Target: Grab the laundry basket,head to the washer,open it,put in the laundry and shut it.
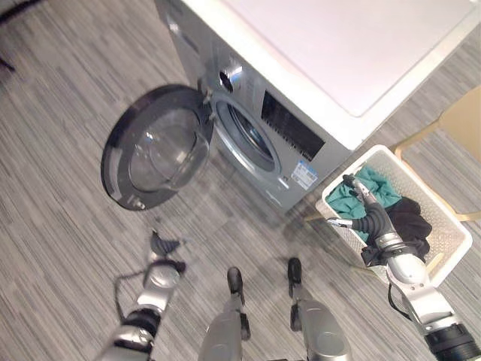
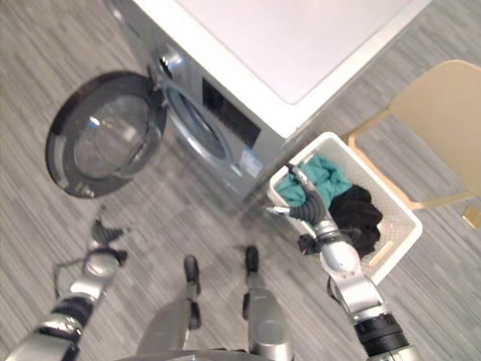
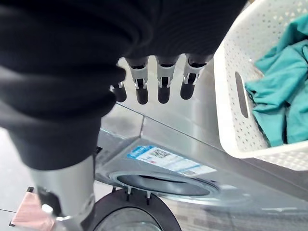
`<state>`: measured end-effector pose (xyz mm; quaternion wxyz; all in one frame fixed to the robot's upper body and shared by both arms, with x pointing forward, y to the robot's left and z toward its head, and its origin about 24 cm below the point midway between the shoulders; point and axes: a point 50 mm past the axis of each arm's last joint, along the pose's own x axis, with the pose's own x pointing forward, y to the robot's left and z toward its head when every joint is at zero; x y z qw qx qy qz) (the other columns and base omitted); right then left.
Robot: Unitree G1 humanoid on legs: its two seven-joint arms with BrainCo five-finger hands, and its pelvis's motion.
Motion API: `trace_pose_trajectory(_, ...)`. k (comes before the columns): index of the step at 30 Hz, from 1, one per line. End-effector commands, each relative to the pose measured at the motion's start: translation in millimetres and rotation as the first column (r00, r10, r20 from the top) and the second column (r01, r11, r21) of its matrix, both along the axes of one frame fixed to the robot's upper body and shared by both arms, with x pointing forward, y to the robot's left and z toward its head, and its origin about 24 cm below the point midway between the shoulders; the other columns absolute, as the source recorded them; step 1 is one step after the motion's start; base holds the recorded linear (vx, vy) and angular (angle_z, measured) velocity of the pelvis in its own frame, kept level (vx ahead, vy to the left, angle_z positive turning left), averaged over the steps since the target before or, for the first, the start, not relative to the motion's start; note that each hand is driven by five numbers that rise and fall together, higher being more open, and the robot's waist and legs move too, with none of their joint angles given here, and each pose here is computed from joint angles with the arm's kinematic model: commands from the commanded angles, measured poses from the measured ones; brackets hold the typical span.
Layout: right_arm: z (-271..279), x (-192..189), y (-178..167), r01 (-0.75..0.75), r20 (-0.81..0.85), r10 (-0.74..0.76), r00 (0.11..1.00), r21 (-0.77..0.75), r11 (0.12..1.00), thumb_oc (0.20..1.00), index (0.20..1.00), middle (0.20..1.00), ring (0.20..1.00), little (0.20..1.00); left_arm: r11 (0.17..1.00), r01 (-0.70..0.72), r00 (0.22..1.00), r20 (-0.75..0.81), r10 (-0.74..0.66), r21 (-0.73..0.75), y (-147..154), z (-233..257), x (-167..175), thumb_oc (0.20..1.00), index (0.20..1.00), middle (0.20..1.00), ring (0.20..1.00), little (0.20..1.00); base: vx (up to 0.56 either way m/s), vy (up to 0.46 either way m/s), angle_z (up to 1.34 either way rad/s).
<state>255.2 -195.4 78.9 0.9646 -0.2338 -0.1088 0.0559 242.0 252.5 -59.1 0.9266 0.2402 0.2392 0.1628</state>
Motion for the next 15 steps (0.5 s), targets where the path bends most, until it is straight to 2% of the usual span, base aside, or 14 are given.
trace_pose_trajectory(1, 3.6, -4.5, -3.7, 0.054, 0.063, -0.052, 0.997, -0.039, 0.998, 1.0, 1.0, 1.0, 1.0, 1.0, 1.0, -0.008, 0.998, -0.06, 0.009, 0.009, 7.8, -14.0, -17.1, 1.0, 1.0, 1.0, 1.0, 1.0, 0.05, 0.017, -0.56)
trace_pose_trajectory(3, 6.1, -2.6, -6.6, 0.105, 0.109, -0.092, 0.99, -0.122, 0.987, 1.0, 1.0, 1.0, 1.0, 1.0, 0.997, 0.014, 0.988, -0.155, -0.025, -0.074, -9.7, -38.1, -45.5, 1.0, 1.0, 1.0, 1.0, 1.0, 0.07, -0.09, -1.2)
trace_pose_trajectory(4, 1.6, -3.7, -6.9, 0.111, 0.11, -0.089, 0.99, -0.221, 0.969, 1.0, 1.0, 1.0, 1.0, 1.0, 0.994, 0.036, 0.957, -0.282, -0.065, -0.106, -17.0, -58.8, -75.3, 1.0, 1.0, 1.0, 1.0, 1.0, 0.11, -0.128, -1.16)
trace_pose_trajectory(6, -0.7, -5.2, -8.5, 0.115, 0.107, -0.089, 0.99, -0.261, 0.959, 1.0, 1.0, 1.0, 1.0, 1.0, 0.993, 0.038, 0.943, -0.325, -0.072, -0.111, -18.3, -65.5, -85.2, 1.0, 1.0, 1.0, 1.0, 1.0, 0.12, -0.186, -1.11)
trace_pose_trajectory(7, -6.7, -10.8, -11.9, 0.106, 0.088, -0.082, 0.993, -0.316, 0.943, 1.0, 1.0, 1.0, 1.0, 1.0, 0.993, 0.06, 0.909, -0.405, -0.098, -0.106, -19.5, -76.3, -104.6, 1.0, 1.0, 1.0, 1.0, 1.0, 0.1, -0.209, -0.87)
trace_pose_trajectory(9, -7.0, -11.3, -12.0, 0.106, 0.087, -0.083, 0.993, -0.318, 0.942, 1.0, 1.0, 1.0, 1.0, 1.0, 0.992, 0.061, 0.909, -0.406, -0.099, -0.106, -19.8, -76.6, -105.1, 1.0, 1.0, 1.0, 1.0, 1.0, 0.08, -0.185, -0.09)
trace_pose_trajectory(10, -12.9, -13.7, -18.0, 0.098, 0.067, -0.078, 0.995, -0.401, 0.911, 1.0, 1.0, 1.0, 1.0, 1.0, 0.99, 0.016, 0.884, -0.46, -0.08, -0.142, -23.1, -85.6, -120.6, 1.0, 1.0, 1.0, 1.0, 1.0, 0.08, -0.229, -0.13)
trace_pose_trajectory(11, -12.9, -13.6, -17.9, 0.098, 0.068, -0.078, 0.995, -0.402, 0.911, 1.0, 1.0, 1.0, 1.0, 1.0, 0.99, 0.016, 0.884, -0.46, -0.08, -0.142, -23.1, -85.7, -120.5, 1.0, 1.0, 1.0, 1.0, 1.0, 0.12, -0.416, -0.12)
trace_pose_trajectory(15, -10.7, -3.2, -9.1, 0.001, 0.033, 0.017, 0.999, -0.489, 0.872, 1.0, 1.0, 1.0, 1.0, 1.0, 0.986, 0.031, 0.866, -0.489, -0.107, -0.161, -31.0, -90.7, -126.3, 1.0, 1.0, 1.0, 1.0, 1.0, -0.03, -0.134, -0.48)
